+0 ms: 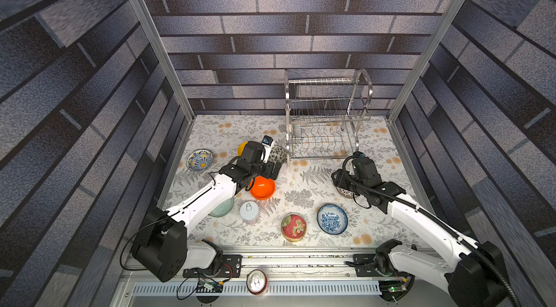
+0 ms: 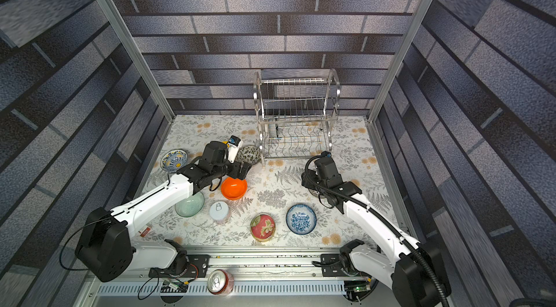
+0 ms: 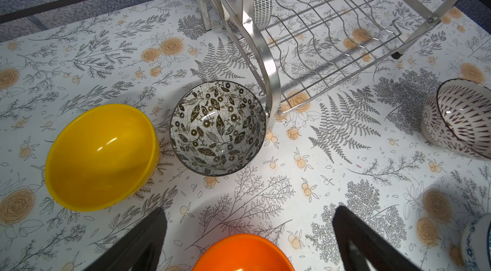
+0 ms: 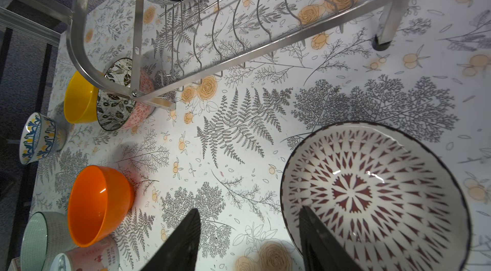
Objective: Load bowls into a dish rack
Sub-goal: Pick up the bowl from the middle-right of the table.
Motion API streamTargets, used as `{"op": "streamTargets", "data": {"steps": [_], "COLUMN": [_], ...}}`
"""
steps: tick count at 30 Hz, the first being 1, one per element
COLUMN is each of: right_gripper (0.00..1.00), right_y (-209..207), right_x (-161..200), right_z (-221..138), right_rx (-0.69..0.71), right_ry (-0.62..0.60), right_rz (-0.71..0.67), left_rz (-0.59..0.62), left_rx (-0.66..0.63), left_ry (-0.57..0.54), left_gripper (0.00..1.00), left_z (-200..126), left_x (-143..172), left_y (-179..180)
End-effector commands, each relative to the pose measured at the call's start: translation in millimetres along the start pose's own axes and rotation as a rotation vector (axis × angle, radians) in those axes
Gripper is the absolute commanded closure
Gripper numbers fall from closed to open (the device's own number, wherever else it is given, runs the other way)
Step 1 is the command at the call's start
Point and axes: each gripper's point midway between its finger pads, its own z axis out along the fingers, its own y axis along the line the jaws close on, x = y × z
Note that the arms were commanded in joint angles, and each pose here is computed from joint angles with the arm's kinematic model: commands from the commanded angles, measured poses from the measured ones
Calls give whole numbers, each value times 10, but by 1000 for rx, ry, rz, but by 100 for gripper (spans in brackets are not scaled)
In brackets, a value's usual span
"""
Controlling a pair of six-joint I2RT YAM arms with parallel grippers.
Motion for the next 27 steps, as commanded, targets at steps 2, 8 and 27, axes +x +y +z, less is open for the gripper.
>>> {"op": "streamTargets", "data": {"steps": [2, 8, 27], "right_gripper": [39, 40, 40], "right_y": [-183, -280, -288], "right_x": [53, 129, 285], "right_z": [-140, -160, -71], "right_rx": [138, 250, 398], "right_ry": [53, 126, 283], "right_rz": [-89, -183, -383], "left_rz": [10, 12, 9], "left_rx": [-3, -1, -4], "left_ry": [-14, -15, -16], "left_gripper": [0, 0, 0], "left_z": [-49, -62, -67], "left_x": [-111, -122, -131], "left_y": [-17, -19, -8]}}
